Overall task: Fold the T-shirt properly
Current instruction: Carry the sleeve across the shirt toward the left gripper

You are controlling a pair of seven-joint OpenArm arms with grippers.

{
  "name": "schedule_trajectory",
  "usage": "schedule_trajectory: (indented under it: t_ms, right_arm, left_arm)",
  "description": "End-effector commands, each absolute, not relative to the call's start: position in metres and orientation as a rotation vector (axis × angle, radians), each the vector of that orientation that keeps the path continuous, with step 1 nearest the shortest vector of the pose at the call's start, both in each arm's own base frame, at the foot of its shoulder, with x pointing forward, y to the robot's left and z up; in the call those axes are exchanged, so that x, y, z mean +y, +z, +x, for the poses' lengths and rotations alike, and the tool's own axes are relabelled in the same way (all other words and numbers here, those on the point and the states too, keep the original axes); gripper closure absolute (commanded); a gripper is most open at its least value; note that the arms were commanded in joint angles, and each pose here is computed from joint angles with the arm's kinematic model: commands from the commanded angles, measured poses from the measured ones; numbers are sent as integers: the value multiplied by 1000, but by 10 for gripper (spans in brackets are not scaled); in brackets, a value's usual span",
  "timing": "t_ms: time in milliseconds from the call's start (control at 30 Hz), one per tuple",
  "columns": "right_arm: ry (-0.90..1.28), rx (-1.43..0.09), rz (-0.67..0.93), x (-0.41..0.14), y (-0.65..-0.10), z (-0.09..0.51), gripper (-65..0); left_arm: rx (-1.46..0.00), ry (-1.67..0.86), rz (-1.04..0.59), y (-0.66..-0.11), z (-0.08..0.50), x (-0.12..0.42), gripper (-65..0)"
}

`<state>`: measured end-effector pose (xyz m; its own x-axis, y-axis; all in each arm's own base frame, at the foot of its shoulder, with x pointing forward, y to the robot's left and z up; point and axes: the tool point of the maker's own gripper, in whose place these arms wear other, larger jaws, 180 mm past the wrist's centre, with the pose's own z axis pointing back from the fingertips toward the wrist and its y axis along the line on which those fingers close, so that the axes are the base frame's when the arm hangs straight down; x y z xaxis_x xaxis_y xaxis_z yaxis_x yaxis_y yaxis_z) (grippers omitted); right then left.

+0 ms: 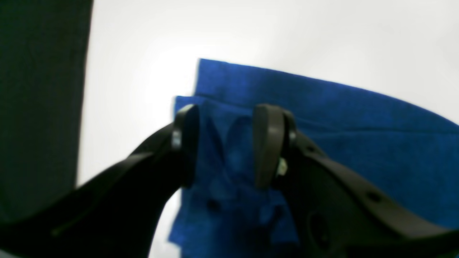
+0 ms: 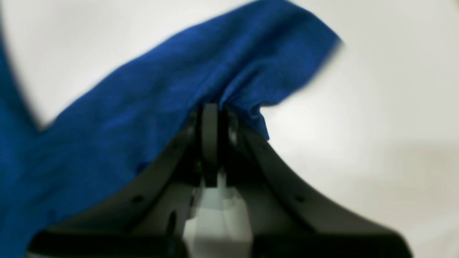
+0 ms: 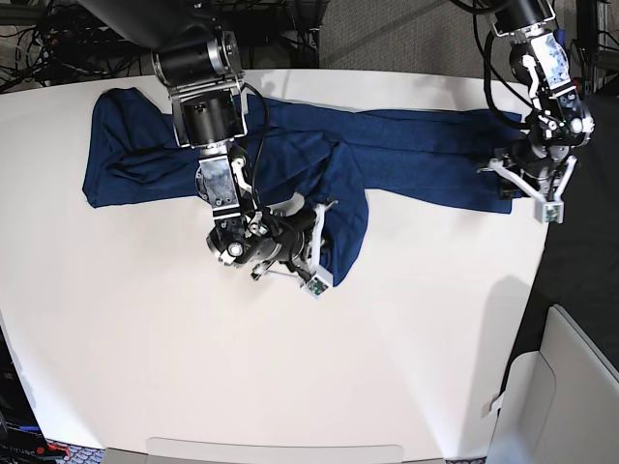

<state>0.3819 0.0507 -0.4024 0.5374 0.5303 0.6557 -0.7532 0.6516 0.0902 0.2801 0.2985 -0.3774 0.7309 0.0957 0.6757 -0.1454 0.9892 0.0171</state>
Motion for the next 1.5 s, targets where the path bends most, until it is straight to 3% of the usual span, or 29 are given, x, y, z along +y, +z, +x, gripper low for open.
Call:
schedule_trajectory:
  t_ms: [0, 433, 867, 1133, 1467]
  right_arm:
    - [787, -697, 409, 55, -380, 394, -7]
    - [780, -875, 929, 147, -271, 363, -7]
    - [976, -842, 1112, 202, -232, 320, -7]
    - [1244, -861, 1154, 235, -185, 288, -7]
    - [1273, -738, 1194, 253, -229, 253, -25]
  left_arm:
    - [-796, 146, 103, -360, 287, 312, -221]
    - [-803, 210, 136, -356, 276, 334, -221]
    - [-798, 251, 160, -355, 265, 349, -221]
    - [-795, 251, 160, -356, 264, 349, -221]
    - [-794, 238, 174, -353, 258, 349, -221]
